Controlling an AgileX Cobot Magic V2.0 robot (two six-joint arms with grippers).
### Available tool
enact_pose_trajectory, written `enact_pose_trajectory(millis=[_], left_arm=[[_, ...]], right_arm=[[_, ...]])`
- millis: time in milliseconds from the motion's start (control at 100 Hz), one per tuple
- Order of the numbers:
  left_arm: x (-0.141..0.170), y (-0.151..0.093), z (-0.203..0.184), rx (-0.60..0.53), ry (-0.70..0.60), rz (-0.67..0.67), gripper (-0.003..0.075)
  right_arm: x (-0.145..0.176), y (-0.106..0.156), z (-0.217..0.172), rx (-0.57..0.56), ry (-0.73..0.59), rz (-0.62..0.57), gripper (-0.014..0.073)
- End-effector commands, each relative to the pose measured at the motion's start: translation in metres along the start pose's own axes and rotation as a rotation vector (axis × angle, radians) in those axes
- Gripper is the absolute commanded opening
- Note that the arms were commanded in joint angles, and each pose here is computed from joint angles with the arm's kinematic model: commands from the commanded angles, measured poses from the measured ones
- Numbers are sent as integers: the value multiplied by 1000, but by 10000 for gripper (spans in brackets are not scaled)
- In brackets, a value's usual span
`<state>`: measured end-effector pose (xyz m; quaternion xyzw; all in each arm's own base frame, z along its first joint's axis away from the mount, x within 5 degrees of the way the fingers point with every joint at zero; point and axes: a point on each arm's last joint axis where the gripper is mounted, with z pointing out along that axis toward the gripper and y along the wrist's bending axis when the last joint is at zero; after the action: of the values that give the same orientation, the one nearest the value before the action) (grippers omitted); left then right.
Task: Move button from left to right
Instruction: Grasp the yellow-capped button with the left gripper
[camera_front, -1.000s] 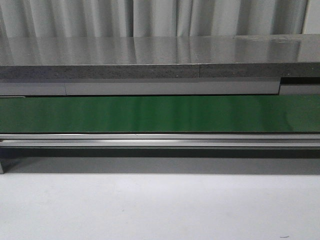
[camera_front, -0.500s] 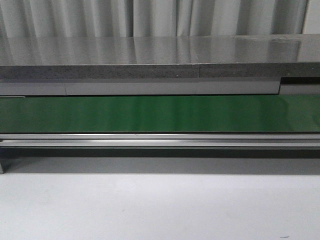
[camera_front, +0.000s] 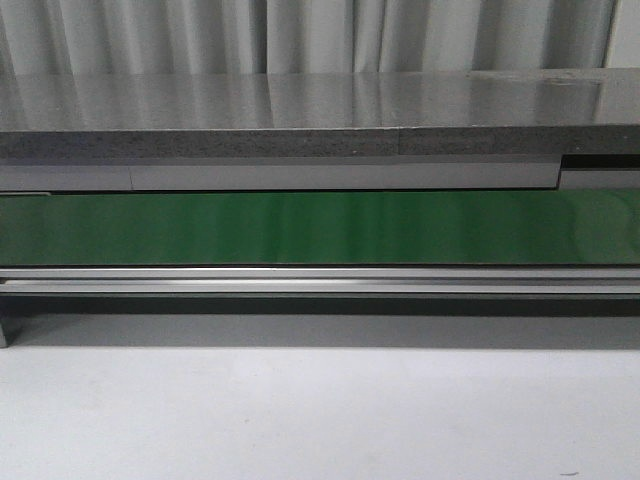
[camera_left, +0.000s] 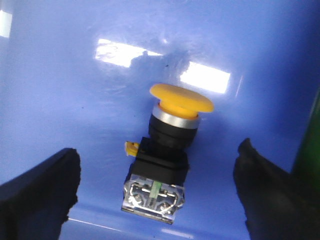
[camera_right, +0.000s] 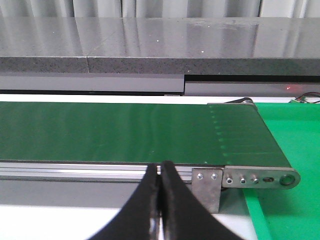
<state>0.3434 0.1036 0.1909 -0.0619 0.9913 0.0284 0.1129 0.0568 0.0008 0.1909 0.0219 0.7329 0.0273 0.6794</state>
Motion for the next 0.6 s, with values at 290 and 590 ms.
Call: enact_pose_trajectory(millis=[290, 590], left_arm=[[-9, 3, -7, -12, -52, -1, 592], [-8, 2, 7, -5, -13, 0, 590]], right_arm=[[-8, 0, -2, -4, -101, -12, -68], [-8, 0, -2, -4, -101, -12, -68]])
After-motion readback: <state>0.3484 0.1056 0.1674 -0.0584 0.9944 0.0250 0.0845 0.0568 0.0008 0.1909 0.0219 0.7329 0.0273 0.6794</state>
